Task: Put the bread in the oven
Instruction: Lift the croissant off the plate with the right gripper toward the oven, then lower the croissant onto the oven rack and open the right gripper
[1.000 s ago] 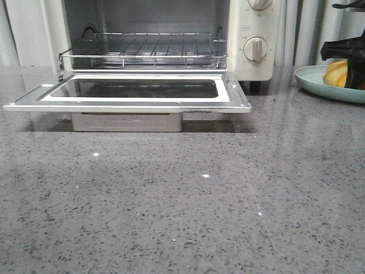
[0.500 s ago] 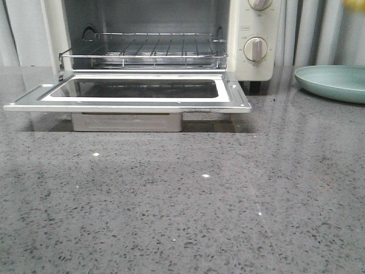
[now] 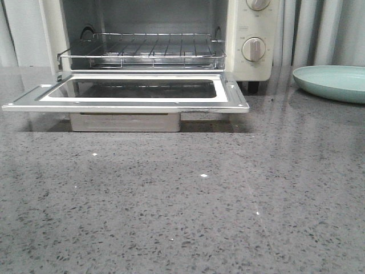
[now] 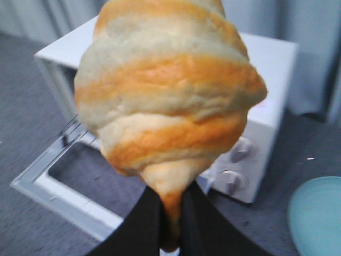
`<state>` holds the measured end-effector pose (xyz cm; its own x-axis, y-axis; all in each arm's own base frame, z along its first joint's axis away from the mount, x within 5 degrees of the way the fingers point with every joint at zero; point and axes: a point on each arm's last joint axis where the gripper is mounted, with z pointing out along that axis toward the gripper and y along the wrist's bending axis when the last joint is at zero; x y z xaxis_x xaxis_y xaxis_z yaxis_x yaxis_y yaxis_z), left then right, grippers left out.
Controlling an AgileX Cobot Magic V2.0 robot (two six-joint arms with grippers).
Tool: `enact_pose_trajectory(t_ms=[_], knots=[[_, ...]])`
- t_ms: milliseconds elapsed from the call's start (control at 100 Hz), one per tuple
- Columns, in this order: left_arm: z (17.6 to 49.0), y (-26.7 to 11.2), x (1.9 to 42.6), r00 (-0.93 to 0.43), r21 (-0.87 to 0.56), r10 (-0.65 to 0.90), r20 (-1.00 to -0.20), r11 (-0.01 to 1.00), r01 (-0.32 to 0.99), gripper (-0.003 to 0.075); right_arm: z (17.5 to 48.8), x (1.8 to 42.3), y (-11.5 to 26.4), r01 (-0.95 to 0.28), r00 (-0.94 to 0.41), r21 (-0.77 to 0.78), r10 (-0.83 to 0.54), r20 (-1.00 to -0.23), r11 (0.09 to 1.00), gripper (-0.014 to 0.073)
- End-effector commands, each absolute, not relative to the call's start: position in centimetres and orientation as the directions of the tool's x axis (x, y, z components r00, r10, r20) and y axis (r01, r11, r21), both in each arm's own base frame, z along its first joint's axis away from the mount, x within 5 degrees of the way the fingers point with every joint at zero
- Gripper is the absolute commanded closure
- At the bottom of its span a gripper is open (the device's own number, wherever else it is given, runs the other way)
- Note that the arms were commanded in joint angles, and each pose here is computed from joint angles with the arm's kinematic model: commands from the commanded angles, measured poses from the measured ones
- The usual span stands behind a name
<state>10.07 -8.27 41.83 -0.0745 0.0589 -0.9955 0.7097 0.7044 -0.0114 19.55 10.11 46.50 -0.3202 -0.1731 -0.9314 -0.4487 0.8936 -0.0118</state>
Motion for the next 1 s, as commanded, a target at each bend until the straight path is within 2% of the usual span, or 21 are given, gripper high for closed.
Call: enact_pose_trajectory(t_ms=[0, 120, 480, 760, 990], knots=[[43.4, -7.8, 10.0, -0.021, -0.033, -0.025, -0.999, 0.731, 0.682, 0.0742, 47.1, 19.5, 12.7, -0.537, -0.257, -0.031, -0.198, -0.946, 0.843, 0.0656], [43.4, -7.9, 10.0, -0.024, -0.033, -0.023, -0.999, 0.729, 0.683, 0.0742, 44.9, 21.2, 15.9, -0.595, -0.302, -0.032, -0.261, -0.917, 0.803, 0.0656], [43.1, -8.1, 9.8, -0.051, -0.034, 0.004, -0.999, 0.708, 0.706, 0.0742, 37.8, 28.6, 21.2, -0.602, -0.341, -0.114, -0.383, -0.858, 0.79, 0.0656], [43.1, -8.1, 9.7, -0.053, -0.034, 0.005, -0.999, 0.707, 0.707, 0.0742, 37.1, 33.4, 23.1, -0.572, -0.34, -0.17, -0.42, -0.841, 0.802, 0.0655], [42.9, -8.1, 9.7, -0.061, -0.034, 0.014, -0.998, 0.7, 0.714, 0.0742, 37.0, 36.8, 21.7, -0.508, -0.391, -0.171, -0.403, -0.827, 0.844, 0.0654]])
